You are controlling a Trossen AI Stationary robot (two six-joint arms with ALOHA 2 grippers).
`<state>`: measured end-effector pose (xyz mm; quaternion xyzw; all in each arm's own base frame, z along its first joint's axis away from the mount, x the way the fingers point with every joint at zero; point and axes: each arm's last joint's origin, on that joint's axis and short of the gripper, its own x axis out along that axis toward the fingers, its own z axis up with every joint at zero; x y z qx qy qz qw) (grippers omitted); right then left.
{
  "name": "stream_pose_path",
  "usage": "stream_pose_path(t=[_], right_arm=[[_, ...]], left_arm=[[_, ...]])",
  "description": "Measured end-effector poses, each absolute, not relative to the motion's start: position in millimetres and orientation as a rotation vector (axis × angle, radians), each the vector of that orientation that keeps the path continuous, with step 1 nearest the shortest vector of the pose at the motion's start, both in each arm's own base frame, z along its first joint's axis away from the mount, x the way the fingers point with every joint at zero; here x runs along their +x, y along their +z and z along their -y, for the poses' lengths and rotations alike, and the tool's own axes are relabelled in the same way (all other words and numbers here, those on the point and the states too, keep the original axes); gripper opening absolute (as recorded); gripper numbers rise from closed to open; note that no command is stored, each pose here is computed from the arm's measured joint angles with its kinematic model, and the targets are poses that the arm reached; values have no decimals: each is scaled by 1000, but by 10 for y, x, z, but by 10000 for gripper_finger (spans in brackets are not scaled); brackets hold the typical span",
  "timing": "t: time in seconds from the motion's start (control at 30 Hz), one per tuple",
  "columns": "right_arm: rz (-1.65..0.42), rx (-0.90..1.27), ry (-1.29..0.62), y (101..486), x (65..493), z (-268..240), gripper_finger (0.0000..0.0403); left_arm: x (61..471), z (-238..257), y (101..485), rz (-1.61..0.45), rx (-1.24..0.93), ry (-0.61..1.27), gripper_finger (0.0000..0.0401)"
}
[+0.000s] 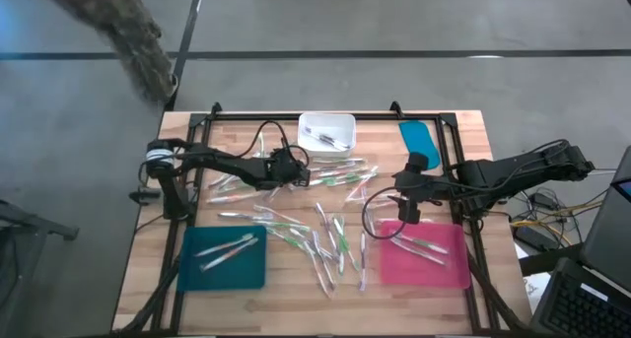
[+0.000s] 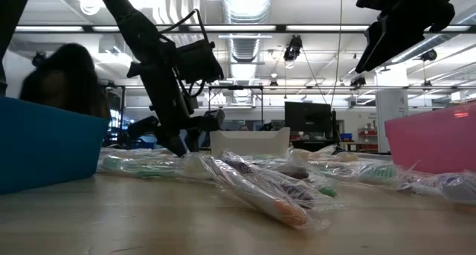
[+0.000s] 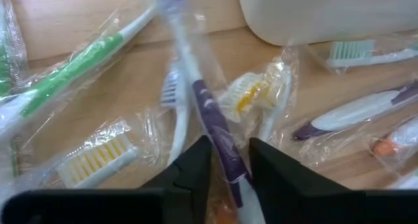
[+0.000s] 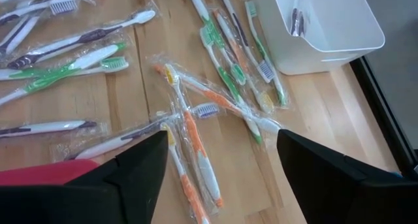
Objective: Pick & Place Toothbrushes
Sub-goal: Put the violet toothbrush into the white bin
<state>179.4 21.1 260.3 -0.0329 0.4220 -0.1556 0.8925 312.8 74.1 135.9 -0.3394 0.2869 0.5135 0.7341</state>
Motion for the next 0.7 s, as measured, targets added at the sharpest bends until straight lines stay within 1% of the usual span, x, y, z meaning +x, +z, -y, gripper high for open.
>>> stream_pose_path(t=[0.17,0.27,0.37,0.53,0.7], right_arm=[[-876,-69,-323,2602,1794,-211,293],[-877,-68,-323,2602,1793,-211,296],[-881,-69,-324,2599,1790,-210,299],[-881,-67,-324,2599,1789,-210,294],[-880,-65,-325,2599,1789,-211,277]], left_arm=[[3145,-744,1383,-621,-750,1126,47],[3146,-744,1405,-614,-752,1123,30],[3140,-743,1467,-599,-755,1114,30],[3090,-734,1625,-577,-750,1098,43],[3015,-716,1841,-524,-708,1100,28]])
